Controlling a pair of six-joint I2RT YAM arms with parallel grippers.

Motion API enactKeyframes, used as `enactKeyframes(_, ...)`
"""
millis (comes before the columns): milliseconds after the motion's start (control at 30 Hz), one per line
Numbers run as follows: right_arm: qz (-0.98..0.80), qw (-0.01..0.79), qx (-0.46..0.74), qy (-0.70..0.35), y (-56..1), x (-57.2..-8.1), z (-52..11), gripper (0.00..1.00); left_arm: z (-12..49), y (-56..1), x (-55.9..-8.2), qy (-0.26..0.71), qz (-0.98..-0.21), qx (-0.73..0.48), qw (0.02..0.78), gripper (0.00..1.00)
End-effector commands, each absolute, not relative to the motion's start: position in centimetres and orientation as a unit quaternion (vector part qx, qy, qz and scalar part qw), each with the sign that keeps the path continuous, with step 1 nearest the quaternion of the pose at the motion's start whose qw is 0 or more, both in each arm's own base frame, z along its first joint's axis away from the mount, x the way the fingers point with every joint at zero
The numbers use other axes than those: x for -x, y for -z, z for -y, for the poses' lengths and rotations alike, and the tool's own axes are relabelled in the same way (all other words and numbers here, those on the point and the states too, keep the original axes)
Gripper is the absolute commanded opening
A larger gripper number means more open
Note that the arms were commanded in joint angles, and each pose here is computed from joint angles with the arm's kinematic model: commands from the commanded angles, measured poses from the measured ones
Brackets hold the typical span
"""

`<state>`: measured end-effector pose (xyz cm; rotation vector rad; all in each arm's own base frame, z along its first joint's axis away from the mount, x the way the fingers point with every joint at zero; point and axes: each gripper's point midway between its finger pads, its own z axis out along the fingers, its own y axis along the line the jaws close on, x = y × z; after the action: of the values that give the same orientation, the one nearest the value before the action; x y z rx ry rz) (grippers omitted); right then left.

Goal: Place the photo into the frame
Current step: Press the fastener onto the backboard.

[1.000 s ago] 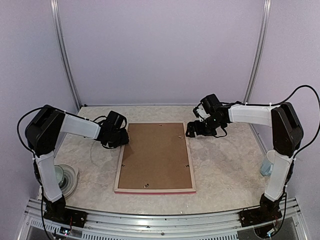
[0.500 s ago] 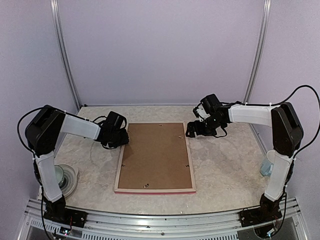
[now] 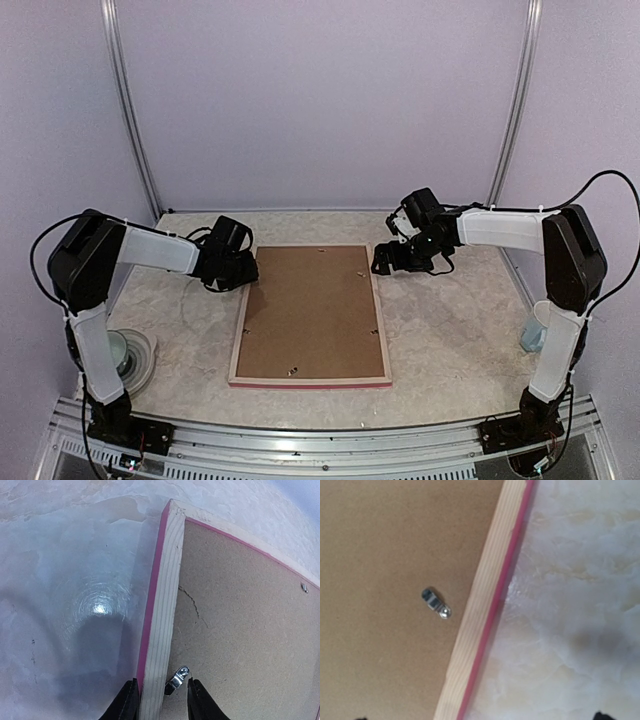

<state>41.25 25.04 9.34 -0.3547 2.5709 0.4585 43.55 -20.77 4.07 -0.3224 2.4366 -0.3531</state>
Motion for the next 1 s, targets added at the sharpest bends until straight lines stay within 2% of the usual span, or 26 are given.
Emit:
enactKeyframes(0,-0.940,0.265,0.130,-0.173,-10.8,-41.2,-24.7,0.98,20.2,-3.7,-43.6,0.119,-0.932,0.131,0.317,0.34)
enactKeyframes(500,-0.939,0.264,0.130,-0.177,-10.7,-40.9,-24.7,0.97,19.6,-0.4,-43.2,0.099,-0.941,0.133,0.294,0.34)
enactKeyframes(700,-0.910,0.300,0.162,-0.234,-14.8,-40.7,-26.9,0.88,19.4,-0.7,-43.1,0.098,-0.941,0.134,0.296,0.33)
enactKeyframes(833,-0.896,0.322,0.193,-0.239,-17.5,-40.4,-28.9,0.87,18.9,-0.4,-43.0,0.092,-0.940,0.142,0.295,0.32)
enactKeyframes(967,-0.898,0.317,0.199,-0.229,-17.3,-40.3,-29.5,0.87,18.5,-0.1,-42.9,0.093,-0.940,0.148,0.295,0.28)
